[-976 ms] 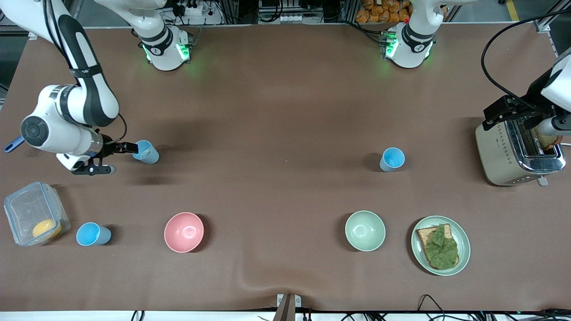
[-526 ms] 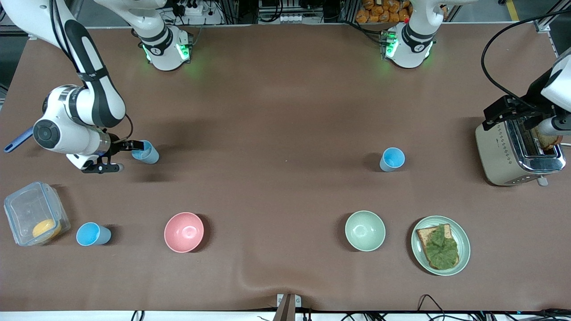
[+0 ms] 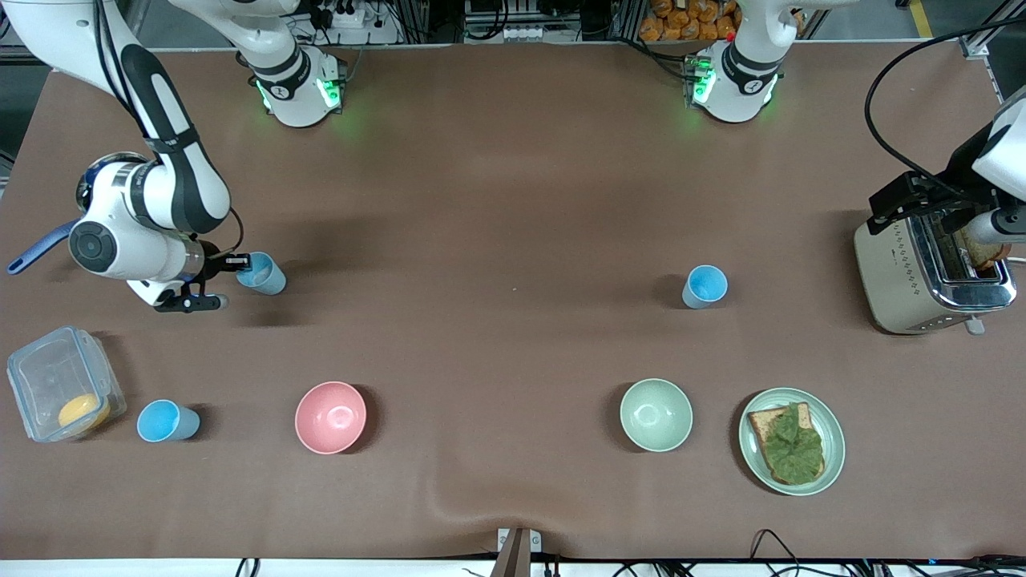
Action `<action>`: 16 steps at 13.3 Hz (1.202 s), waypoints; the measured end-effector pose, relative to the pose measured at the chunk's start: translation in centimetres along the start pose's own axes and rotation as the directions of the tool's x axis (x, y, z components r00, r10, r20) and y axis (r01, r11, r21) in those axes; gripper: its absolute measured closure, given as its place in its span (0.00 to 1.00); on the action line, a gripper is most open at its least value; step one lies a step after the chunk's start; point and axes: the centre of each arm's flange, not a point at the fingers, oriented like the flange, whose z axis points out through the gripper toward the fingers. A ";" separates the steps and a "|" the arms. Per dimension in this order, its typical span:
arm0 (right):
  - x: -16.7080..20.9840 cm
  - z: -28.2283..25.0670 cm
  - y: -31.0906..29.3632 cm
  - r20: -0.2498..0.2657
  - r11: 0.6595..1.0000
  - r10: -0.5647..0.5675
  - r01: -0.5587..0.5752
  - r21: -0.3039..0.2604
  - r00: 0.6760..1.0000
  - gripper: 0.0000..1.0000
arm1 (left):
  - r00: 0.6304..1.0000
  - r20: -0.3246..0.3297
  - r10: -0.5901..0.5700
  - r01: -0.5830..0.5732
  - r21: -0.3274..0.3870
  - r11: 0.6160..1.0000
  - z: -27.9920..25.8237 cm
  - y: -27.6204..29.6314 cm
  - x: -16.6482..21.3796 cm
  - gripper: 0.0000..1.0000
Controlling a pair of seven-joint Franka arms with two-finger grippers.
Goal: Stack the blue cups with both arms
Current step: 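Carry the blue cup with the right gripper and set it mid-table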
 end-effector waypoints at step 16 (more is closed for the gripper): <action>3.7 -3.4 -47.0 0.024 0.893 0.438 -0.438 0.107 0.899 0.97 | 1.000 0.001 -0.001 0.001 0.000 1.000 0.1 0.0 0.0 0.00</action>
